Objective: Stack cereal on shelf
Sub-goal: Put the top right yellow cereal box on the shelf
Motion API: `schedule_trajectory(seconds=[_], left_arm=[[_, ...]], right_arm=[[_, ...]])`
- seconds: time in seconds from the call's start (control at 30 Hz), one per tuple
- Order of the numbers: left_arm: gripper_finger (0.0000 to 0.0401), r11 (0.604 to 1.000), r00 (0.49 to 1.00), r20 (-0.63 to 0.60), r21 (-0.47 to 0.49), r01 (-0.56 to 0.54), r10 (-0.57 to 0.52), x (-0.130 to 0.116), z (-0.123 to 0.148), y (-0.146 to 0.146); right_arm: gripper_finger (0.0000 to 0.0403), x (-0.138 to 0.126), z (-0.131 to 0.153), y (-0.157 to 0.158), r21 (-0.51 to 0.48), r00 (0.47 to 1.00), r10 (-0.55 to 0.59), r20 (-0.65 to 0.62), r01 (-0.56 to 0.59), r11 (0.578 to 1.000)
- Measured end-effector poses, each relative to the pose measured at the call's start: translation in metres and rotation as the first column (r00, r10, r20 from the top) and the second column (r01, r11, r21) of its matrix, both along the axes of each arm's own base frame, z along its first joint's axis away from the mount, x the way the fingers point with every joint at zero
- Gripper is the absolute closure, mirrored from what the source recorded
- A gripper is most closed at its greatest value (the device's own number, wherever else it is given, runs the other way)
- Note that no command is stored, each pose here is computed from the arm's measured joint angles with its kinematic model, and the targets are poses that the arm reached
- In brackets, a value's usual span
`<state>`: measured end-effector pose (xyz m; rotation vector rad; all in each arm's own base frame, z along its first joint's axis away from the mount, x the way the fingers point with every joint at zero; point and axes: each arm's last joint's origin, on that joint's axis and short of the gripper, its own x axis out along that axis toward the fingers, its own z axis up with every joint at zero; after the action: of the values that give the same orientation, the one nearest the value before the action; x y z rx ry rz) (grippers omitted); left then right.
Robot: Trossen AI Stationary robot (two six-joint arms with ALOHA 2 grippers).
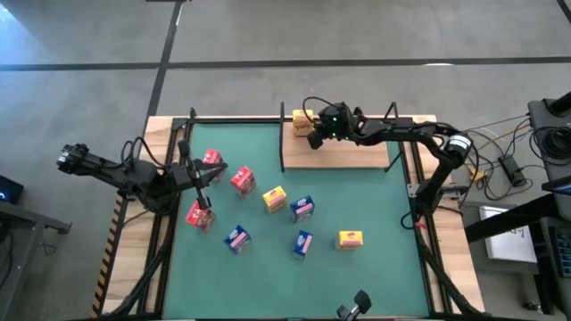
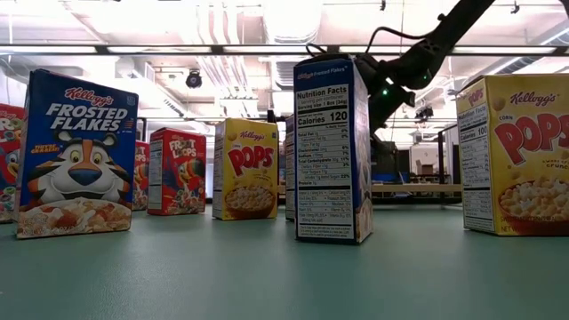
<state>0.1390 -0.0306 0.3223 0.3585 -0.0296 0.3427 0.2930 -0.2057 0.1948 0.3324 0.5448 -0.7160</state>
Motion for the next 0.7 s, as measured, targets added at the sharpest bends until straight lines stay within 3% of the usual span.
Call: schedule_trajectory(seconds=[0.43,0.57,0.7], left_arm=[[0.0401,1.000,1.000,0.001,-0.001,0.000,0.000,0.000,0.000,0.000],[0.0401,1.000,1.000,0.004,-0.008,0.001,-0.001,0.000,0.000,0.000],[0.0401,1.000,1.000,-0.001,-0.006,0.000,0.000,0.001,0.000,0.000]], right_arm=[[0.0392,0.004,0.005,0.008,-0.004,1.000,0.022,0.012,-0.022,1.000],[0.0392,-0.002,0.008,0.014,0.068,1.000,0.002,-0.001,-0.002,0.998],[0.0392,0.003,0.000,0.025,0.151,0.997,0.083,-0.005,-0.081,0.985]])
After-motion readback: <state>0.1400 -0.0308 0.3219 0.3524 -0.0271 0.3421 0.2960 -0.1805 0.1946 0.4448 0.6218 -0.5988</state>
